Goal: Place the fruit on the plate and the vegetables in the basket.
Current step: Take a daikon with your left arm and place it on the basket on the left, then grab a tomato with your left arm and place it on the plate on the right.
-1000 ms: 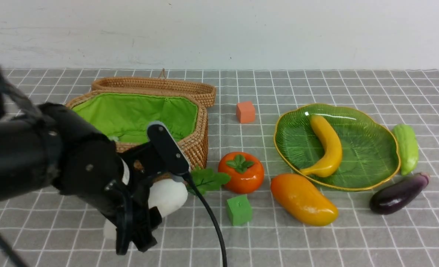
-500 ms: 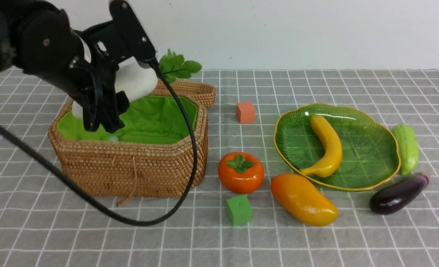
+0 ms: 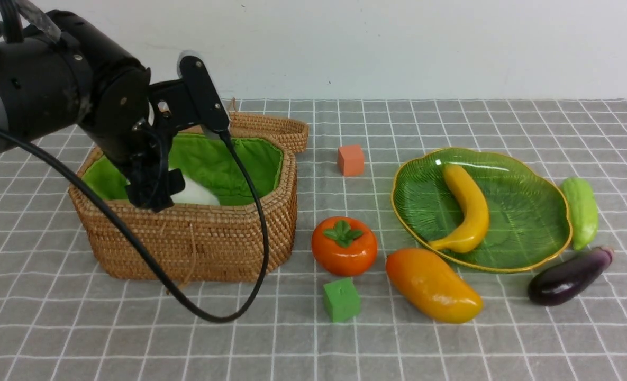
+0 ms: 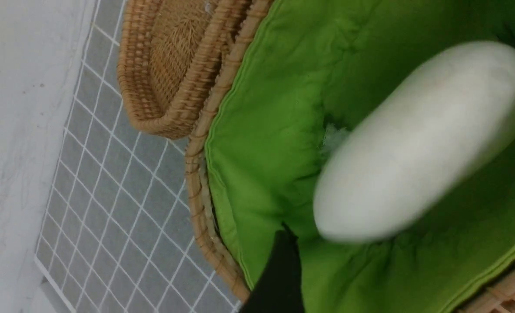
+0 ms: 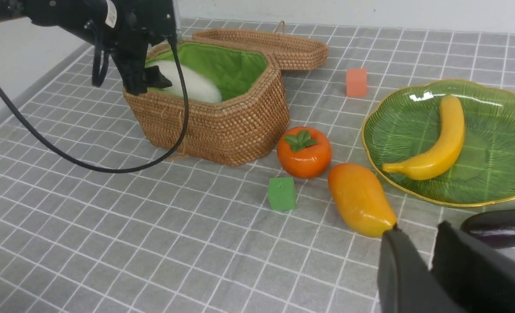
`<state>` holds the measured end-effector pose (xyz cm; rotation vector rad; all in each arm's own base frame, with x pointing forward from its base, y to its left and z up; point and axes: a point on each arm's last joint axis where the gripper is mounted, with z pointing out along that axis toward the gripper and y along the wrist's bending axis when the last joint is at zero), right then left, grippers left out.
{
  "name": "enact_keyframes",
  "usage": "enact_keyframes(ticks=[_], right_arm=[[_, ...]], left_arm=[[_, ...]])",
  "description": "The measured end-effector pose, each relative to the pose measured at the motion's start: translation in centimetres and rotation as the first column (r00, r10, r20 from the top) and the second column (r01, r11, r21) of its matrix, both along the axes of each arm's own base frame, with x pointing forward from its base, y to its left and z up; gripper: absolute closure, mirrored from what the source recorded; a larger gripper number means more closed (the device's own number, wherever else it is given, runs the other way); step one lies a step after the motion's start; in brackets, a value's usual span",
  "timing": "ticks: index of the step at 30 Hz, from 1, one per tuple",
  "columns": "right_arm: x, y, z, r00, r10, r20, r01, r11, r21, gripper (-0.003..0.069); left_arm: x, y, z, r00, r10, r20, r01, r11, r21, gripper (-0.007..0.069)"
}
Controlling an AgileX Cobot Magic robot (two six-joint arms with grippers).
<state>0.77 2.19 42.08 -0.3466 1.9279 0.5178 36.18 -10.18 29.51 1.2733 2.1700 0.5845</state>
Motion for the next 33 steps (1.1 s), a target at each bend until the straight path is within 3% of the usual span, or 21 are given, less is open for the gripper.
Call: enact_keyframes(ticks=[2, 5, 7, 8, 10, 11, 12, 14, 18, 19, 21, 22, 26, 27, 29, 33], right_arm=[[0.0, 0.0, 0.0, 1.0, 0.0, 0.0, 0.0, 1.0, 0.0, 0.0531], [0.0, 0.0, 0.0, 1.0, -0.001, 0.0, 0.001, 1.0, -0.001, 0.0529], [0.0, 0.0, 0.0, 1.0, -0.002, 0.001, 0.002, 1.0, -0.002, 0.0529], [0.0, -0.1, 0.0, 1.0, -0.009, 0.001, 0.009, 1.0, -0.011, 0.0528], [0.1, -0.2, -0.1, 1.0, -0.021, 0.004, 0.022, 0.999, -0.027, 0.0526], [0.1, -0.3, -0.1, 1.0, -0.027, 0.006, 0.027, 0.999, -0.032, 0.0526], [0.1, -0.3, -0.1, 1.0, -0.027, 0.006, 0.027, 0.999, -0.033, 0.0526], [0.2, -0.4, -0.1, 0.999, -0.032, 0.008, 0.032, 0.999, -0.039, 0.0525], [0.1, -0.4, -0.2, 1.0, -0.032, 0.0, 0.031, 0.999, -0.044, 0.0522], [0.1, -0.4, -0.3, 0.999, -0.03, -0.012, 0.029, 0.998, -0.051, 0.052], [0.1, -0.4, -0.4, 0.999, -0.029, -0.021, 0.027, 0.998, -0.056, 0.0519], [0.0, -0.4, -0.5, 0.999, -0.028, -0.027, 0.026, 0.998, -0.059, 0.0519], [-0.1, -0.4, -0.7, 0.998, -0.025, -0.051, 0.021, 0.997, -0.072, 0.0517], [-0.1, -0.4, -0.7, 0.998, -0.025, -0.051, 0.021, 0.997, -0.072, 0.0516], [-0.1, -0.4, -0.8, 0.998, -0.023, -0.063, 0.018, 0.997, -0.078, 0.0516], [-0.2, -0.4, -0.8, 0.997, -0.023, -0.067, 0.017, 0.997, -0.08, 0.0516]], left_arm=[[-0.2, 0.1, 0.2, 0.999, 0.034, -0.004, -0.035, 0.999, -0.022, -0.0033], [-1.1, 0.0, 1.1, 0.984, 0.179, -0.02, -0.179, 0.966, -0.185, 0.0074], [-1.7, -0.4, 1.6, 0.976, 0.213, -0.037, -0.216, 0.945, -0.247, 0.0132], [-2.6, -1.6, 2.1, 0.969, 0.236, -0.073, -0.247, 0.912, -0.328, 0.0271], [-4.0, -3.9, 3.0, 0.966, 0.222, -0.132, -0.257, 0.872, -0.416, 0.045], [-4.5, -5.0, 3.4, 0.965, 0.208, -0.159, -0.258, 0.857, -0.446, 0.0515], [-4.7, -5.3, 3.6, 0.964, 0.203, -0.171, -0.26, 0.85, -0.458, 0.0531], [-5.6, -9.1, 4.6, 0.963, 0.121, -0.242, -0.229, 0.842, -0.488, 0.0638], [-5.3, -14.0, 4.5, 0.951, 0.041, -0.307, -0.187, 0.867, -0.463, 0.0621], [-4.5, -16.4, 4.0, 0.951, 0.002, -0.308, -0.144, 0.887, -0.438, 0.057], [-3.5, -18.1, 2.5, 0.951, -0.021, -0.31, -0.109, 0.912, -0.395, 0.048], [-2.5, -19.2, 1.3, 0.952, -0.031, -0.305, -0.087, 0.928, -0.363, 0.0379], [0.0, -20.7, -2.9, 0.957, -0.027, -0.29, -0.055, 0.961, -0.271, 0.0145], [0.1, -20.7, -3.1, 0.957, -0.027, -0.289, -0.053, 0.962, -0.266, 0.0134], [1.1, -21.1, -5.4, 0.964, -0.029, -0.265, -0.031, 0.976, -0.218, 0.0024], [2.2, -21.5, -7.8, 0.972, -0.037, -0.231, -0.003, 0.986, -0.168, -0.0029]])
